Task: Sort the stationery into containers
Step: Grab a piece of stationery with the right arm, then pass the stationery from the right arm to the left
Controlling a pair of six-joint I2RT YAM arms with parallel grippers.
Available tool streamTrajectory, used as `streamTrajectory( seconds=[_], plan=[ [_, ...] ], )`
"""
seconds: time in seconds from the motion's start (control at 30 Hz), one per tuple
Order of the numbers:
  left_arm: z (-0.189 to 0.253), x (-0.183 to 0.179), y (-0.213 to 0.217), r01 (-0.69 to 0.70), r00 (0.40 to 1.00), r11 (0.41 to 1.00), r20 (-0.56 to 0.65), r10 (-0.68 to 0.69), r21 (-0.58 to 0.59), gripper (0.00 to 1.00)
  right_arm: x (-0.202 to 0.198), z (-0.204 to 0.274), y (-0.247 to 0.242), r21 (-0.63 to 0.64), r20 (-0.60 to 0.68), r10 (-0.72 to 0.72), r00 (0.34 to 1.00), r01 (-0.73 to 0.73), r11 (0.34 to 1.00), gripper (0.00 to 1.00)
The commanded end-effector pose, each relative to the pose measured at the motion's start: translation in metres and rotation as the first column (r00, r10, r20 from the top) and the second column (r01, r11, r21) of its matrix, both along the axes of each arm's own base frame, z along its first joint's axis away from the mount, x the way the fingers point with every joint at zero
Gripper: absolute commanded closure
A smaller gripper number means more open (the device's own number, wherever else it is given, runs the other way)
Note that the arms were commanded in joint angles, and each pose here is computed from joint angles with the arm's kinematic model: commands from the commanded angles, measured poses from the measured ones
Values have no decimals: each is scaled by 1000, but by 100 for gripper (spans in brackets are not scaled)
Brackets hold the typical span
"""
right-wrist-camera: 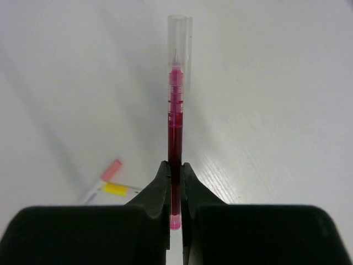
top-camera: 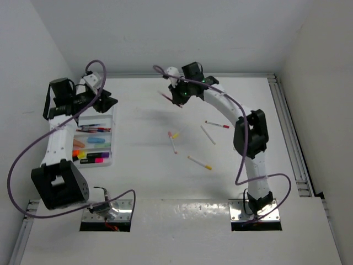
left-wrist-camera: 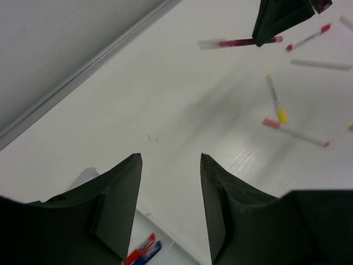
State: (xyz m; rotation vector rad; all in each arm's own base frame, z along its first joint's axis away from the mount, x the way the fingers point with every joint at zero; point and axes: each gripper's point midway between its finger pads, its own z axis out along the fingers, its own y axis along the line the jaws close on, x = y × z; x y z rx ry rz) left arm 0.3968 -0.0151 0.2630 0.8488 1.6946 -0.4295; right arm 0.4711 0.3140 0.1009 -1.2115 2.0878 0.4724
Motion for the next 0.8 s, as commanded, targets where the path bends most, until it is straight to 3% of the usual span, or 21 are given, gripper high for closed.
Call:
streamTrajectory(
  seconds=[0.0,0.07,0.1,0.2,0.37,0.4,0.53,0.77],
  plan=[
    [82,-14,-37,15,983,981,183,21,-193,47,-17,109,28,242,50,-55,997,42,969,100],
    [84,-25,-59,38,988,966,152,1,-255,47,-35,142,37,330,40,-31,999,16,944,100],
    [86,-30,-65,28,993,953,120,9,-303,47,-47,145,41,378,-46,-48,998,61,924,100],
    [103,-42,-85,7,997,883,68,28,-469,47,-82,166,56,459,-114,10,993,44,887,100],
    [113,-42,-101,-112,994,761,-83,77,-639,44,-116,174,69,430,-81,38,996,1,903,100],
    [105,-41,-103,-185,979,723,-185,80,-666,43,-118,176,70,423,-65,36,997,-5,906,100],
    [87,-36,-125,-261,943,696,-330,37,-668,43,-124,183,73,418,-41,41,998,-20,908,100],
    [65,-43,-151,-279,922,680,-387,-7,-678,43,-128,190,74,428,-37,46,998,-26,903,100]
  ],
)
